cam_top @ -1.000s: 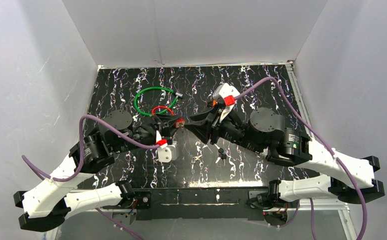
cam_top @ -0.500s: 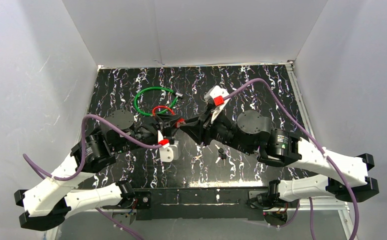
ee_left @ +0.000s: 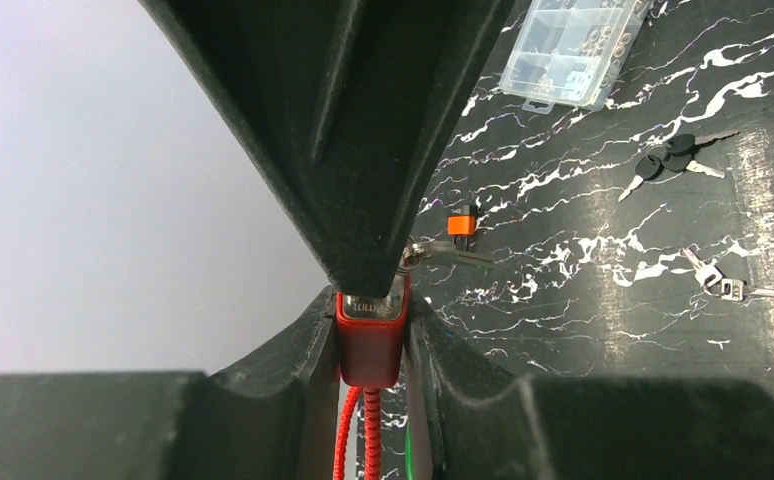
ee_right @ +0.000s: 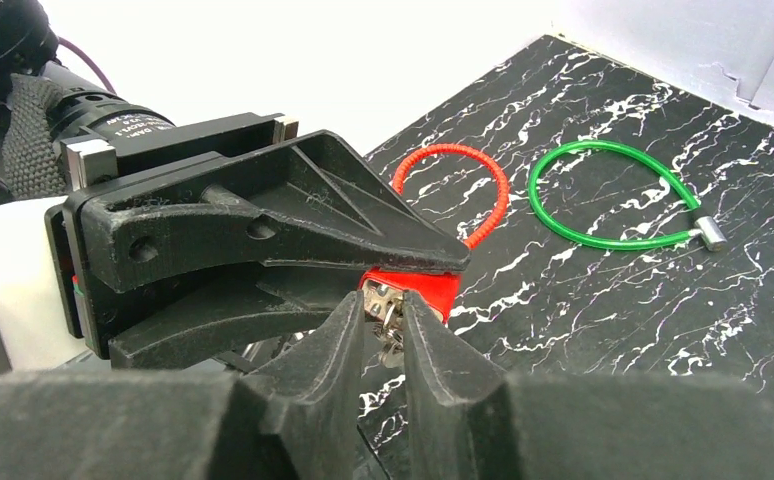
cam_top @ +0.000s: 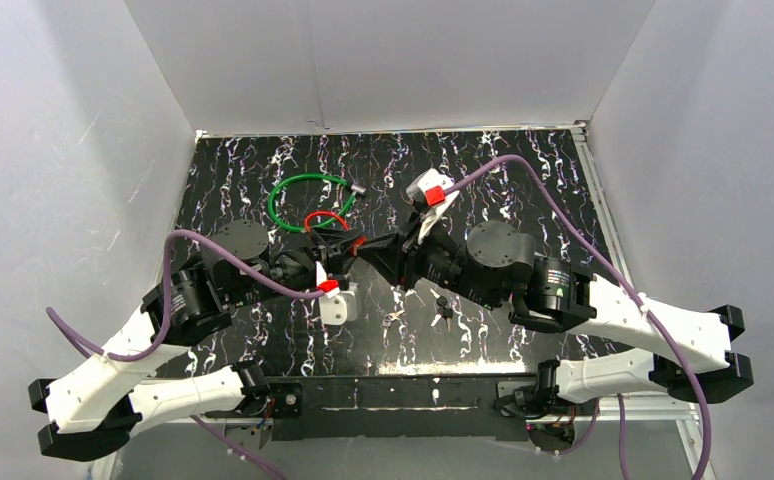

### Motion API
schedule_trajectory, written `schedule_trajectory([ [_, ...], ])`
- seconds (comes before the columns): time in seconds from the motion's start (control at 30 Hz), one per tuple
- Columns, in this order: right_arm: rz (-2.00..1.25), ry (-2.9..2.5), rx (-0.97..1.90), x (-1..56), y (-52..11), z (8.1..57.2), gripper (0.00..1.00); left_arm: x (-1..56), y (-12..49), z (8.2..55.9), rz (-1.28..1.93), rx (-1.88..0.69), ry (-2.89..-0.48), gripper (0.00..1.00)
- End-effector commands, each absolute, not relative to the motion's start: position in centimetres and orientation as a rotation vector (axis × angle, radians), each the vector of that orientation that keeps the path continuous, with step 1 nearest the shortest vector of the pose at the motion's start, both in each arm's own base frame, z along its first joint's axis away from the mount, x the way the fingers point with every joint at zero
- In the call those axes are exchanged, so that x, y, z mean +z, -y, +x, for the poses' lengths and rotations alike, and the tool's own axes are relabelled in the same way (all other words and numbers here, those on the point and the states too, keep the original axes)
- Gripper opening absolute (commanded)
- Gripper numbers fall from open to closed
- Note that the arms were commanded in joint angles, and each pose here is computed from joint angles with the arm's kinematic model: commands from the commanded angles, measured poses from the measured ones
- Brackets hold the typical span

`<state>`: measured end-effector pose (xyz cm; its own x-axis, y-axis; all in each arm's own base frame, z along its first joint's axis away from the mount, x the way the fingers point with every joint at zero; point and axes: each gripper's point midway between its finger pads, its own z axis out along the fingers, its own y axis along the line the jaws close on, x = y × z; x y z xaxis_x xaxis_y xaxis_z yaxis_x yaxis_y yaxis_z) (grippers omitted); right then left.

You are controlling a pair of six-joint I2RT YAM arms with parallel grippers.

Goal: Unlock with the key
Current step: Unlock the lock.

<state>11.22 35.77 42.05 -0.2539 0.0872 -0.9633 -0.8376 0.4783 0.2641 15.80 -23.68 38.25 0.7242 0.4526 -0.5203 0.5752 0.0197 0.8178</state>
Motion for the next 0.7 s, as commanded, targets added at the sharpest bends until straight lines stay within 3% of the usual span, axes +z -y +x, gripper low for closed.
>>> schedule_trajectory([
  [0.0,-0.625,-1.581,1.049,42.8,-35.5,11.0,0.27,39.5,23.4,15.7,1.584,-0.092,-0.818,0.00],
  [0.23,-0.619,-1.606,1.059,42.3,-35.9,10.9,0.04,39.6,23.4,16.0,1.582,-0.074,-0.818,0.00],
  [0.67,-0.359,-1.705,1.212,41.3,-35.7,12.0,0.01,40.9,23.8,16.9,1.532,0.055,-0.696,0.00],
])
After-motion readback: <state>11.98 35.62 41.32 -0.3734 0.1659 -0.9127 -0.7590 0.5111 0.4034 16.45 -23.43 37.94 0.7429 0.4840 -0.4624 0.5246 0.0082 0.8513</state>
